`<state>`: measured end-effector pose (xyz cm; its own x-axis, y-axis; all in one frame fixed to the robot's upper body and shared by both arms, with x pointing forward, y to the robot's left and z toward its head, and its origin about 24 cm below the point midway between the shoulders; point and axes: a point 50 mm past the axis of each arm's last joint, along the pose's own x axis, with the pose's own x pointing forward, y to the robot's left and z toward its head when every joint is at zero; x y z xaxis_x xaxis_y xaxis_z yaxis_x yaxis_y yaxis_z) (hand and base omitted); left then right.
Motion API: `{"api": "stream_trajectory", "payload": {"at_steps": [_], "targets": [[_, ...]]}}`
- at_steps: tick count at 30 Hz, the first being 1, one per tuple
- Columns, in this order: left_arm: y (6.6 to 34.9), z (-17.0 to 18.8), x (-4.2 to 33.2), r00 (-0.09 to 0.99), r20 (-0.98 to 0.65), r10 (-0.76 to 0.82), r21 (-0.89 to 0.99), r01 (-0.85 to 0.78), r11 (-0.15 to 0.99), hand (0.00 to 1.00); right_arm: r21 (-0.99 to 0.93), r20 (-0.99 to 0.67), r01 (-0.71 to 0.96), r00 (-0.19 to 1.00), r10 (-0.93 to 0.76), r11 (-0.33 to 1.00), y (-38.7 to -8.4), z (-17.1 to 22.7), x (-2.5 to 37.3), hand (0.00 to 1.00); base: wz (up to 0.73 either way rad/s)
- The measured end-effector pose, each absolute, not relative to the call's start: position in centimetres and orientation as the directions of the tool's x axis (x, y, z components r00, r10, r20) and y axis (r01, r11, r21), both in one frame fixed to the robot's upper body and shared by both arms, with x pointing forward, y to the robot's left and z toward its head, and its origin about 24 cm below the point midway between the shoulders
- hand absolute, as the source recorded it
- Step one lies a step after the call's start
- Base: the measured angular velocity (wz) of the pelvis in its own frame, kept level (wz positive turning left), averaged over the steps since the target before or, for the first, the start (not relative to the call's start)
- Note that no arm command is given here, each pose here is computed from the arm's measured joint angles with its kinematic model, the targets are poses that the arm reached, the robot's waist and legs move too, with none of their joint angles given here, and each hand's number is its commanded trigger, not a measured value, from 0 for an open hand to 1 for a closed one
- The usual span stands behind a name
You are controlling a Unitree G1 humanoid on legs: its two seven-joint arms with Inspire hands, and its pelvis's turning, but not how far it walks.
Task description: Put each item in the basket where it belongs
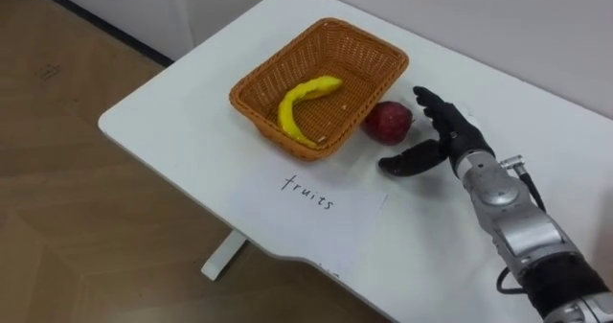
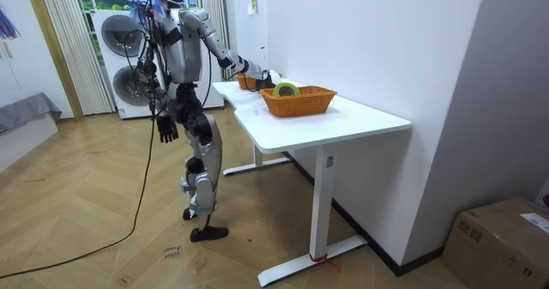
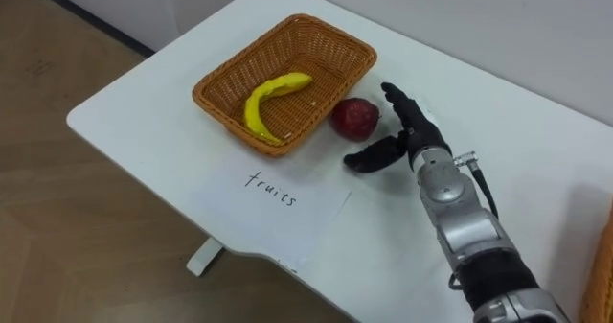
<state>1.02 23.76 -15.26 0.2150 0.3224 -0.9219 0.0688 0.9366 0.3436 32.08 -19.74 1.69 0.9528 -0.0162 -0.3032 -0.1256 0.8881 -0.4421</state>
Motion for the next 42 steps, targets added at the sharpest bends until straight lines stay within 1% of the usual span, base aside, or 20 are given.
{"api": "stream_trajectory", "payload": {"at_steps": [7, 14, 30, 42], "targets": [[23.5, -15.3, 1.1, 0.219, -0.925, 0.311, 0.336, 0.086, 0.938, 0.00, -0.486, -0.304, -0.145, 0.953, -0.011, 0.862, -19.8, 1.7, 32.1, 0.00, 0.02], [23.5, -15.5, 0.5, 0.195, -0.930, 0.311, 0.332, 0.090, 0.939, 0.00, -0.540, -0.300, -0.179, 0.954, 0.010, 0.822, -19.9, 2.5, 32.9, 0.00, 0.01], [23.4, -15.5, 0.5, 0.194, -0.930, 0.311, 0.333, 0.098, 0.938, 0.00, -0.561, -0.330, -0.209, 0.944, 0.015, 0.801, -19.9, 2.3, 33.3, 0.00, 0.00], [23.9, -15.4, 1.3, 0.215, -0.922, 0.322, 0.350, 0.108, 0.930, 0.00, -0.564, -0.361, -0.232, 0.932, 0.016, 0.793, -20.0, 2.2, 33.5, 0.00, 0.00]]}}
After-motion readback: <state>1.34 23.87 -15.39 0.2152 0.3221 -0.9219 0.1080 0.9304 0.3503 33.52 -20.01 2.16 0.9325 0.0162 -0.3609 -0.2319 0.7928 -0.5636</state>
